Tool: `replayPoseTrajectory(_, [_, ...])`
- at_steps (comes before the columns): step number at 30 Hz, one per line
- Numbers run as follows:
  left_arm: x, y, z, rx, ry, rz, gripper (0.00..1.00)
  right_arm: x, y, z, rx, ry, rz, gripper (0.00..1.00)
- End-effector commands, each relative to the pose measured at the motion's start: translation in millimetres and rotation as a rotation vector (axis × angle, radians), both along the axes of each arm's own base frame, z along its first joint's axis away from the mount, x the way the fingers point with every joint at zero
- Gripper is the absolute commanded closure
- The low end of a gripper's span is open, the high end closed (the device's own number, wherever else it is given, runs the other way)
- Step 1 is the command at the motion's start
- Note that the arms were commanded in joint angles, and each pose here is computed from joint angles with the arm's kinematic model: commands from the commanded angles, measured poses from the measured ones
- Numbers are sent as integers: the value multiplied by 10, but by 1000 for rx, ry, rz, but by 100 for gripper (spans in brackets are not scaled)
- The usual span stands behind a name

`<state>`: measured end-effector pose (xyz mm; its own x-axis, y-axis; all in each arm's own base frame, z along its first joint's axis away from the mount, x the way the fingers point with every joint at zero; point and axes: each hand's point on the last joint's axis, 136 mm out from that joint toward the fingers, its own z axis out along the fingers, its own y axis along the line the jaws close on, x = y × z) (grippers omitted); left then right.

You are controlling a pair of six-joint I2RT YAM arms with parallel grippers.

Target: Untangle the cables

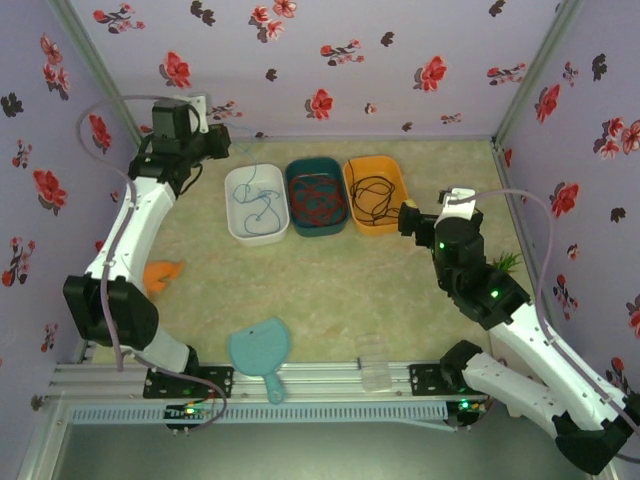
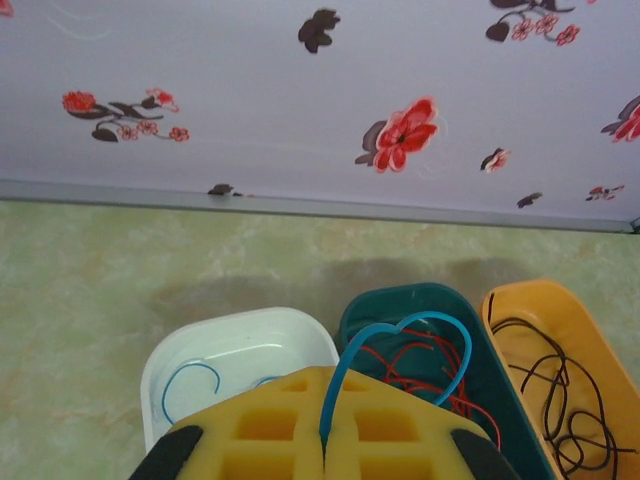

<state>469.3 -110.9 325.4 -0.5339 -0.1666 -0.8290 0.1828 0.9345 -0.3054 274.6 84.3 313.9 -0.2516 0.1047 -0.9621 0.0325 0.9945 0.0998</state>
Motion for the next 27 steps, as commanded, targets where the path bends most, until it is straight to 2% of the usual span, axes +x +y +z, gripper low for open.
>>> replayPoseTrajectory(1, [24, -28, -147, -19, 84, -13, 100, 26, -65, -21, 5, 6, -49, 1])
replayPoseTrajectory(9, [202, -98, -672, -2, 231, -35, 100, 144, 33, -169, -38, 77, -48, 1])
replayPoseTrajectory(20, [345, -134, -1631, 54, 469, -50, 100, 191, 55, -282, -76, 139, -60, 1])
replayPoseTrajectory(25, [339, -144, -1862, 86, 523, -56, 100, 189, 37, -301, -75, 146, -67, 1])
replayPoseTrajectory(27, [340, -123, -1936, 105, 539, -53, 97, 189, 42, -300, -73, 147, -65, 1])
